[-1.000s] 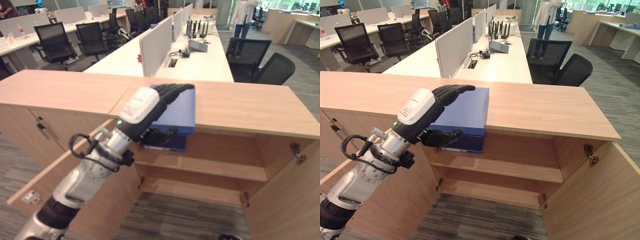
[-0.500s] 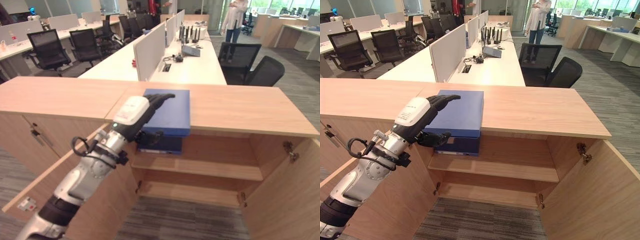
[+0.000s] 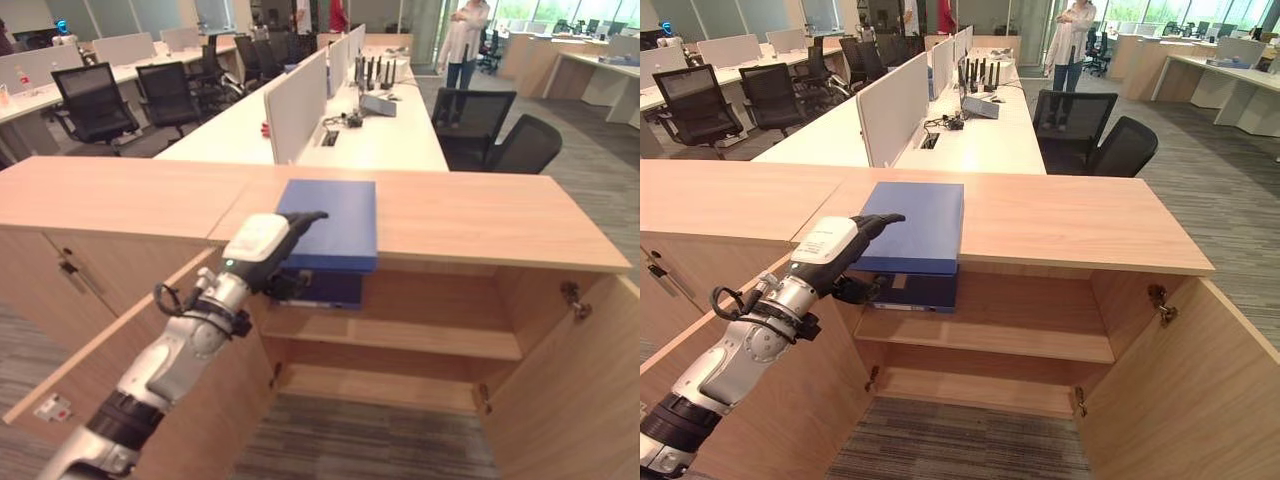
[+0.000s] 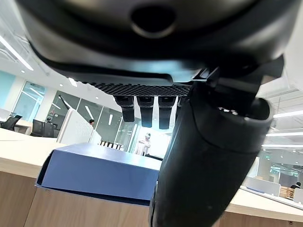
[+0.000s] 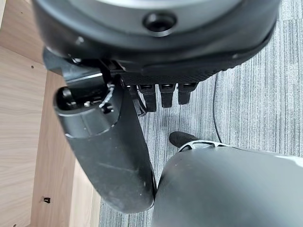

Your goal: Put the empty folder in the office cabinet

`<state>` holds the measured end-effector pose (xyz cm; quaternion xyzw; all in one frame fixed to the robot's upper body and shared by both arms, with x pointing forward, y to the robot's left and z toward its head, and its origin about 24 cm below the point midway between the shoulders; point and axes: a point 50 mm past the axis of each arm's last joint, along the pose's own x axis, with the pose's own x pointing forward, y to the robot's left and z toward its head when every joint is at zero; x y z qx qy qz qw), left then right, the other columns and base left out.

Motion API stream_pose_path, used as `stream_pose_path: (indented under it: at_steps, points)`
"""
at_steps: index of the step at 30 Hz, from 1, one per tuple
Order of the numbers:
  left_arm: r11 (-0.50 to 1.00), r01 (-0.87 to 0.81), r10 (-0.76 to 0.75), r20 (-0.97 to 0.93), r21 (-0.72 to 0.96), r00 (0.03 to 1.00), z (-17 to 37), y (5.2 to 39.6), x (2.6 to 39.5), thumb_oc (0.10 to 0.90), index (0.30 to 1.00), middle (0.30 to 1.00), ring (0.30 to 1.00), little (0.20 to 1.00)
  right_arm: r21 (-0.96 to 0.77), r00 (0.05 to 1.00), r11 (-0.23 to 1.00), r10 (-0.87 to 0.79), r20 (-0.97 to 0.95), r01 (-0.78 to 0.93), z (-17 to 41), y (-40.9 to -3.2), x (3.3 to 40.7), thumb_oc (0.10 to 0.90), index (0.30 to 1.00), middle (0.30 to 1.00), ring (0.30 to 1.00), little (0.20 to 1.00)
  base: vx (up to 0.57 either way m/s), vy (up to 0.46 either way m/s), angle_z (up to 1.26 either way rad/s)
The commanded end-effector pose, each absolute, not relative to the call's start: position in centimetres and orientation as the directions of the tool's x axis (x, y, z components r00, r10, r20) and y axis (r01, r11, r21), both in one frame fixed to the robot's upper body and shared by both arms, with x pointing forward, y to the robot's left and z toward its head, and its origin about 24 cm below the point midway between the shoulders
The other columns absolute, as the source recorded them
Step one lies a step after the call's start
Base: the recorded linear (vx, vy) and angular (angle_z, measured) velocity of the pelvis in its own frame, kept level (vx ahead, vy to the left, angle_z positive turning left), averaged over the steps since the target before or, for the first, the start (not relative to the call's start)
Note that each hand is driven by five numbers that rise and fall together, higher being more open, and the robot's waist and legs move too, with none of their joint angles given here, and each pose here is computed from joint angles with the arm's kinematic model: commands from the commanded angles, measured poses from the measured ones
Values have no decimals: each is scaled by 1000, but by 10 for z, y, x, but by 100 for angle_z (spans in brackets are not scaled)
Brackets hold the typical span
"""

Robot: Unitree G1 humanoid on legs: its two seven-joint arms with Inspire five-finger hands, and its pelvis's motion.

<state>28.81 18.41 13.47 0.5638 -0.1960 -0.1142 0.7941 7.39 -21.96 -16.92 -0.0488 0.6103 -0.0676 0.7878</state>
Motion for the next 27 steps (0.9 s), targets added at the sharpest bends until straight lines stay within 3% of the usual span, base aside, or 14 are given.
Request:
stream_pose_path:
  at_steps: [1, 6, 10, 17, 27]
  points:
    - [401, -290, -405, 452, 869, 795, 204, 174, 306, 800, 900, 900, 900, 900, -167, 249, 985, -153, -956, -37, -169, -216, 82, 800, 900, 900, 900, 900, 0, 0, 0]
    - [356, -317, -389, 448, 879, 805, 203, 178, 309, 800, 900, 900, 900, 900, -172, 248, 984, -156, -956, -42, -169, -216, 82, 800, 900, 900, 900, 900, 0, 0, 0]
    - [164, -424, -439, 451, 891, 777, 215, 176, 315, 800, 900, 900, 900, 900, -182, 253, 982, -164, -953, -49, -169, -218, 81, 800, 900, 900, 900, 900, 0, 0, 0]
    - [-29, -513, -485, 436, 858, 758, 217, 176, 321, 800, 900, 900, 900, 900, -203, 262, 978, -183, -948, -53, -168, -221, 81, 800, 900, 900, 900, 900, 0, 3, -6]
    - [-46, -560, -420, 493, 827, 762, 208, 185, 324, 800, 900, 900, 900, 900, -222, 255, 974, -204, -945, -43, -168, -222, 77, 800, 900, 900, 900, 900, 1, 1, -2]
